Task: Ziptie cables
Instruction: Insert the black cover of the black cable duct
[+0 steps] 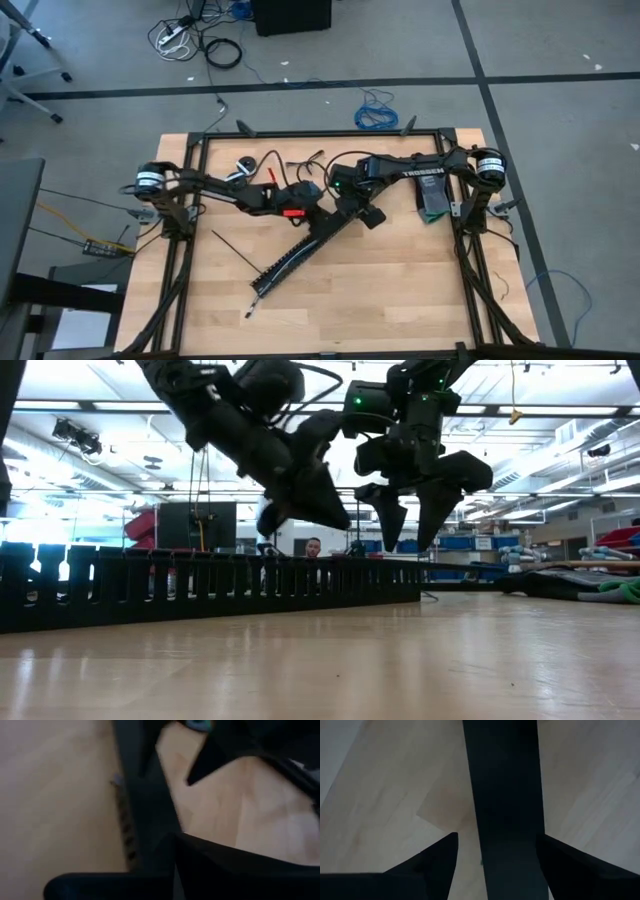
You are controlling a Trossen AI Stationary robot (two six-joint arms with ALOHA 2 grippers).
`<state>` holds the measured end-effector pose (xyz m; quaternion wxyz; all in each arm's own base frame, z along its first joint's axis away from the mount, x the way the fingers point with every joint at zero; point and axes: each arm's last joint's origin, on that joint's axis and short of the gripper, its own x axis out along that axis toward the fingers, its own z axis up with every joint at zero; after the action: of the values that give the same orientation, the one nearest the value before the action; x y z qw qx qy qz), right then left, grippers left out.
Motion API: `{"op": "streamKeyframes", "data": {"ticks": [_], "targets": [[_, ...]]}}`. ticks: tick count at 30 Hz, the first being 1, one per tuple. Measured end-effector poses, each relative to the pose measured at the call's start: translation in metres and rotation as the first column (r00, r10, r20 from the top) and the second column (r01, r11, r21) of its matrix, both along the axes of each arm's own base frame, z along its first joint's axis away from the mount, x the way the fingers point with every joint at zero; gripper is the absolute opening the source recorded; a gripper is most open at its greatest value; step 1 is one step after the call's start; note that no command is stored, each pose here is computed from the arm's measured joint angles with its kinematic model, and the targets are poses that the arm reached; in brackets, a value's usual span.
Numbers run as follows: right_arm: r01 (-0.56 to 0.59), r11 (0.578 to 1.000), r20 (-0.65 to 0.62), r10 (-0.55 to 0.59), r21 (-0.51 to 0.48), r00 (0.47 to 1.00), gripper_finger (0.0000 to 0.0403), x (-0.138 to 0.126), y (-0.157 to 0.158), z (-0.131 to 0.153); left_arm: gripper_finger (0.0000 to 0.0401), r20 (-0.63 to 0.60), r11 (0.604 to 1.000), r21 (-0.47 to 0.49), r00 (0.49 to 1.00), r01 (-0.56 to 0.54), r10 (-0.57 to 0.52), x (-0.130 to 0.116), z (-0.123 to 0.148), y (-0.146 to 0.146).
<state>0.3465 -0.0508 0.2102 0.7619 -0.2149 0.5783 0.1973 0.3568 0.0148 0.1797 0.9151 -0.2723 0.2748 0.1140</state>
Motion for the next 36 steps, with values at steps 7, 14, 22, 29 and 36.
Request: {"op": "streamKeyframes", "data": {"ticks": [7,14,22,29,36], "targets": [[0.03,1.0,0.0,-0.03,0.008,1.0,0.0255,-0.001,-0.006,0.0,0.0,-0.062,0.999,0.041,0.998,-0.008,0.01,-0.028,0.035,-0.003],[0.045,0.997,0.011,-0.046,0.055,0.999,0.0193,0.0,-0.003,0.0,0.0,-0.199,0.998,0.068,0.979,-0.017,0.031,-0.071,0.063,-0.026],[-0.042,0.996,0.084,0.035,0.079,0.996,0.0008,0.009,0.007,0.001,0.0,-0.153,0.999,-0.028,0.988,-0.039,0.034,-0.088,0.081,-0.05],[-0.102,0.99,0.115,0.09,0.097,0.989,0.0001,0.016,0.013,-0.006,0.0,-0.206,0.992,-0.053,0.973,-0.115,0.102,-0.087,0.068,-0.071],[-0.149,0.985,0.184,0.13,0.089,0.974,0.0,0.022,0.02,-0.003,0.0001,-0.266,0.983,-0.093,0.956,-0.156,0.126,-0.071,0.039,-0.088]]}}
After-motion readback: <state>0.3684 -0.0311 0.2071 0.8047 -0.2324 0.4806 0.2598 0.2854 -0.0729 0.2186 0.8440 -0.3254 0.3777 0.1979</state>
